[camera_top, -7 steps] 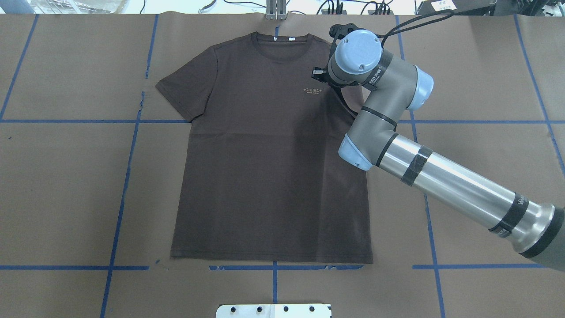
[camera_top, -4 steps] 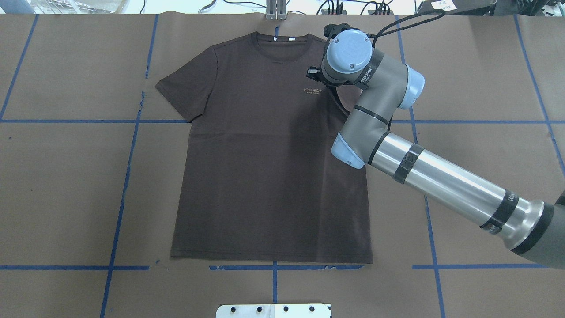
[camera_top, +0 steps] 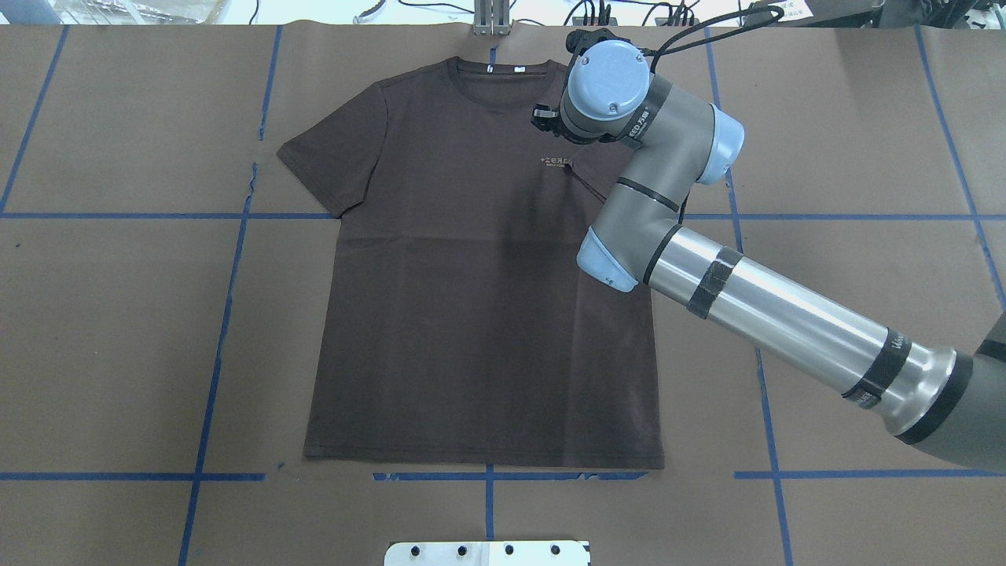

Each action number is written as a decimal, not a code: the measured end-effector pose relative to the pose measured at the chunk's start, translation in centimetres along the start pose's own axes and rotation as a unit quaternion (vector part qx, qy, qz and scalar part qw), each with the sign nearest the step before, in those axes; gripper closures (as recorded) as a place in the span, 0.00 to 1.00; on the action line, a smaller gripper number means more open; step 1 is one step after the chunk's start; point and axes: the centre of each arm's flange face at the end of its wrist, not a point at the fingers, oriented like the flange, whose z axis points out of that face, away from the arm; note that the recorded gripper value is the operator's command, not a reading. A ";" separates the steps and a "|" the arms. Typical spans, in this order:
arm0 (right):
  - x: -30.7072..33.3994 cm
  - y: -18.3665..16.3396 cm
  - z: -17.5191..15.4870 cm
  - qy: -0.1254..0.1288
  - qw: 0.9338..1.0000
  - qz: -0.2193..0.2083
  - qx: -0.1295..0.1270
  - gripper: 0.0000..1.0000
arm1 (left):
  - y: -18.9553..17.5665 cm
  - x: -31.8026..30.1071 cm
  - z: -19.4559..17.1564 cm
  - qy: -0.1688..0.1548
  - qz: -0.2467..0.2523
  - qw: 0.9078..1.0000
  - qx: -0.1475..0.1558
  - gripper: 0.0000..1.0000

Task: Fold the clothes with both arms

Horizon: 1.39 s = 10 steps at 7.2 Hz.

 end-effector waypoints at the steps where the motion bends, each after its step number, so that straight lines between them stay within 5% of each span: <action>1: 0.1 -1.8 -0.9 -0.005 1.000 -0.012 0.003 0.00 | -0.8 0.3 -0.2 0.001 -0.008 1.000 0.008 0.00; 3: 3.9 -8.2 -3.5 -0.025 0.999 -0.034 -0.026 0.00 | -3.1 2.6 1.4 0.022 -0.020 0.999 0.021 0.00; 6: 19.6 -16.4 -7.3 -0.052 0.991 -0.099 -0.071 0.00 | -9.7 9.5 6.9 0.081 -0.076 0.994 0.017 0.01; 8: 29.3 -18.2 -9.5 -0.060 0.987 -0.127 -0.079 0.00 | -14.1 15.8 12.1 0.111 -0.123 0.986 -0.002 0.33; 10: 33.5 -18.0 -10.3 -0.063 0.986 -0.130 -0.083 0.00 | -17.3 22.6 18.6 0.098 -0.219 0.971 -0.020 0.41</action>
